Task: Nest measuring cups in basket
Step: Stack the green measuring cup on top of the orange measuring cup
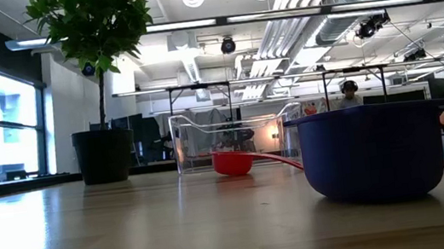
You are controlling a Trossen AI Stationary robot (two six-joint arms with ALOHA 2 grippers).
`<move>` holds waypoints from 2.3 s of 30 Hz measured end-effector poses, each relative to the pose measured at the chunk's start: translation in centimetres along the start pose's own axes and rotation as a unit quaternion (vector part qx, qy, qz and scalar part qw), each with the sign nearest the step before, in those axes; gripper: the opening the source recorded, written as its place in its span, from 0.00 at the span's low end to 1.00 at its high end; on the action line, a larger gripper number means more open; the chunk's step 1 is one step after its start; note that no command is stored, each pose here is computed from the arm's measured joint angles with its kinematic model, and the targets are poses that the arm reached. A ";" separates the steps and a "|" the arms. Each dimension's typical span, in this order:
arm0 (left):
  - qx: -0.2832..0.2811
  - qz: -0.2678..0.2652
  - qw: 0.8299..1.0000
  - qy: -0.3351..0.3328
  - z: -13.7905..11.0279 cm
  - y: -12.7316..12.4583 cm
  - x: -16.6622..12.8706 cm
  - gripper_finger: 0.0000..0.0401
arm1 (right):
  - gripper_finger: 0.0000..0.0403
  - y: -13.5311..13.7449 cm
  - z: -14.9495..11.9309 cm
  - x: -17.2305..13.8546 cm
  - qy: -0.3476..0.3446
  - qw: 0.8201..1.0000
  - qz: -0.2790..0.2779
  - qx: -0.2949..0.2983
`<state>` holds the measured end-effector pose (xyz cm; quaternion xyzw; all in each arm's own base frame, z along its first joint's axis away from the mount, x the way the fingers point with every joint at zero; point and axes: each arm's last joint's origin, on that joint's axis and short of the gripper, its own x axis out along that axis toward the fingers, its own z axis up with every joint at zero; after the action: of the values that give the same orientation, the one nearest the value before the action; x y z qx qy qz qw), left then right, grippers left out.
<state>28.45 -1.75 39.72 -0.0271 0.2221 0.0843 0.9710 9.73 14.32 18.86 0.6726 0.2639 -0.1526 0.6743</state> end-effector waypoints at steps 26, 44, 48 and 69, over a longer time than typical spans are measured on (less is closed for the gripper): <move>-0.009 0.019 1.000 -0.023 0.5 0.7 0.1 0.22 | 0.24 -1.6 -5.0 6.0 0.003 1.000 -0.007 0.016; -0.015 0.030 0.999 -0.026 0.6 1.4 0.3 0.22 | 0.24 -2.1 -4.6 7.4 -0.035 0.999 -0.034 -0.003; -0.015 0.029 0.999 -0.026 0.6 1.4 0.3 0.22 | 0.24 -2.1 -4.1 7.5 -0.059 0.998 -0.034 -0.009; 0.002 0.030 0.999 -0.025 0.6 1.4 0.3 0.22 | 0.01 -1.9 -3.5 7.9 -0.082 0.996 -0.039 -0.011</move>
<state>28.69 -0.24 40.15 -0.0164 0.1987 0.1135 0.9733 14.53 18.81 12.99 0.6397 0.2355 -0.2302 0.6945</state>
